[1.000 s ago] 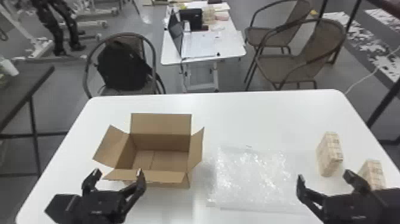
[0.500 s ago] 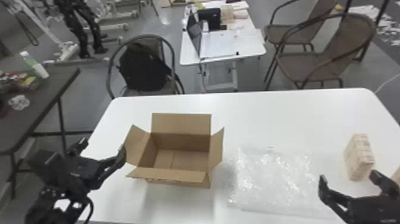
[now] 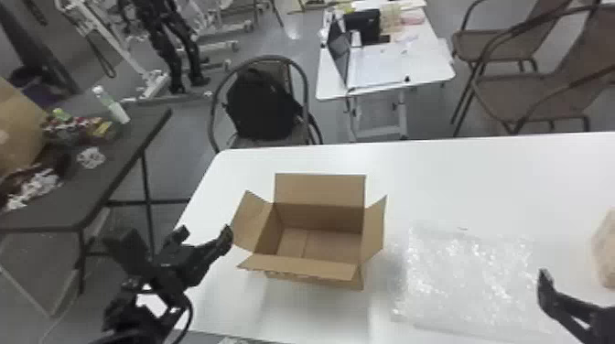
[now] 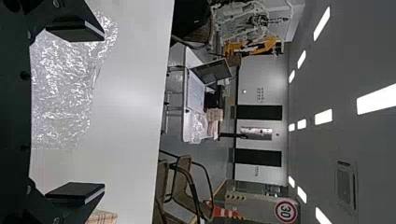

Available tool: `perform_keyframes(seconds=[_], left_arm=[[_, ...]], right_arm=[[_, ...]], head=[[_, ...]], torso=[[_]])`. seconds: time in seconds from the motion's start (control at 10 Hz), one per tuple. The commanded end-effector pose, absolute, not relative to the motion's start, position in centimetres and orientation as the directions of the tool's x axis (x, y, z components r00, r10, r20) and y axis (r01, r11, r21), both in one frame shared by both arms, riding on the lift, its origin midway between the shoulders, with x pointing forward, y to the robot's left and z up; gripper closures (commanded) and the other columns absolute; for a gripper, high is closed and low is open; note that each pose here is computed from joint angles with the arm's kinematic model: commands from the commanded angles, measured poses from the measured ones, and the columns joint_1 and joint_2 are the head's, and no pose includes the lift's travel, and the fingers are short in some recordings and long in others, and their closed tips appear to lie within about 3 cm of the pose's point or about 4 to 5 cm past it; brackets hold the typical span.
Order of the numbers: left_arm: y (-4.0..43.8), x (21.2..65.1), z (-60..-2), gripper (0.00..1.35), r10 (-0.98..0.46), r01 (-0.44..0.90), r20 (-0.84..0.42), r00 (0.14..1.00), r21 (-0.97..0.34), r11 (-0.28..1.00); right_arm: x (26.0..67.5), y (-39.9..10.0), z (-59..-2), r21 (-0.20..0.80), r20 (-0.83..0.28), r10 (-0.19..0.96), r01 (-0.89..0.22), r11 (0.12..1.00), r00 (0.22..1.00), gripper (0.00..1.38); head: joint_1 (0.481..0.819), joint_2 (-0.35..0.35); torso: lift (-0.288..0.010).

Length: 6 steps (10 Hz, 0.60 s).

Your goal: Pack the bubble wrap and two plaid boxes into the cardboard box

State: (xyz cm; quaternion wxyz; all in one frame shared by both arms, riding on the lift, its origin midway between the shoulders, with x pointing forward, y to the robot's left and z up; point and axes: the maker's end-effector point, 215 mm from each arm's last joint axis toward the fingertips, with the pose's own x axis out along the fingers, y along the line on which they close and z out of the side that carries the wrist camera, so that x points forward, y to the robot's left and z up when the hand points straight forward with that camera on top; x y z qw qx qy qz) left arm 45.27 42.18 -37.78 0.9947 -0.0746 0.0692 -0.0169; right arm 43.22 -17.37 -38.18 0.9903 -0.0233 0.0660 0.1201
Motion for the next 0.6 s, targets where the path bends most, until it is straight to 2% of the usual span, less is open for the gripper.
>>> perform_keyframes(seconds=[0.0,0.2,0.5], left_arm=[[41.8,46.0,-39.0,0.10,-0.066,0.036,-0.149,0.987,-0.196,0.980],[40.6,46.7,-42.1,0.10,-0.144,0.082,-0.194,0.970,-0.296,0.952],[42.0,47.7,-42.1,0.10,-0.147,0.085,-0.197,0.969,-0.292,0.953]], right_arm=[[43.3,-17.3,-38.1,-0.031,-0.134,0.236,-0.242,0.970,0.962,0.16],[43.6,-17.0,-38.1,-0.030,-0.132,0.253,-0.259,0.965,0.958,0.16],[43.7,-16.7,-38.2,-0.022,-0.132,0.273,-0.278,0.960,0.953,0.16]], head=[[0.695,0.307],[0.695,0.296],[0.695,0.294]], torso=[[-0.050],[-0.050],[-0.050]])
